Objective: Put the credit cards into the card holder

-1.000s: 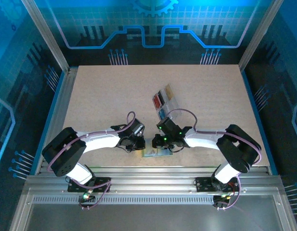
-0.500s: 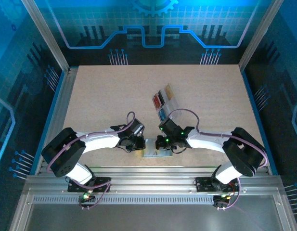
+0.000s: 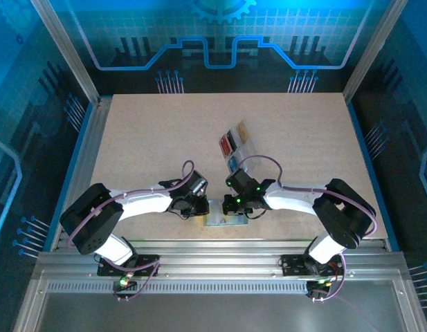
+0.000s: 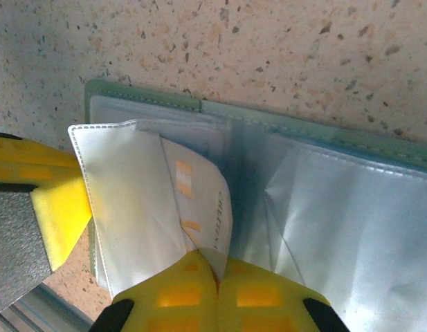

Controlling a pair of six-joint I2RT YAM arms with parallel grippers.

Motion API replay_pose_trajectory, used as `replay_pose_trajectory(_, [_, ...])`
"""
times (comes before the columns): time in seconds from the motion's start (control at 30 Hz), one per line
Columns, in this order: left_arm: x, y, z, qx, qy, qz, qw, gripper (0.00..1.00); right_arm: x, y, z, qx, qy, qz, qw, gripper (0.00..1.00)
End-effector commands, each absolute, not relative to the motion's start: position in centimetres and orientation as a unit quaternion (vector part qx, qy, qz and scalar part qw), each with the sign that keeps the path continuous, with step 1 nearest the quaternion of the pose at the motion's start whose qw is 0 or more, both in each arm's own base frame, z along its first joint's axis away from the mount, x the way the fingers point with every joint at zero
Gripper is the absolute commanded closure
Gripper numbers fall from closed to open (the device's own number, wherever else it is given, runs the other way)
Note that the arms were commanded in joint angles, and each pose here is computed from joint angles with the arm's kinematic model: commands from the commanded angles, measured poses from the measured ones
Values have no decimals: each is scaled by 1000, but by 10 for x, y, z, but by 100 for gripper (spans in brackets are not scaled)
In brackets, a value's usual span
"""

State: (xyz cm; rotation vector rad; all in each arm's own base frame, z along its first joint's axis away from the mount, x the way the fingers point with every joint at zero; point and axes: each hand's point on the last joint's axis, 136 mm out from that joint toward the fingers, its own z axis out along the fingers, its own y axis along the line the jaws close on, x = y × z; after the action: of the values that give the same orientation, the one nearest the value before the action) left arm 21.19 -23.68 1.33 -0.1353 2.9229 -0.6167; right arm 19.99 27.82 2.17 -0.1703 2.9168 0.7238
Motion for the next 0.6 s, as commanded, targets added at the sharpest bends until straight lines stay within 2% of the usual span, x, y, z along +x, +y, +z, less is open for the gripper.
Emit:
replay_pose_trajectory(0.0, [194,-215,-9,-54,985,-159,40,84,172,243,-15,-63,986,154,-3,100])
replay_pose_trajectory(0.33, [193,-215,-10,-54,985,-159,39,84,173,253,-18,-67,983,169,-10,100])
replay_pose_trajectory(0.57, [193,-213,-10,-55,985,-156,40,84,163,236,-17,-69,987,147,-18,100])
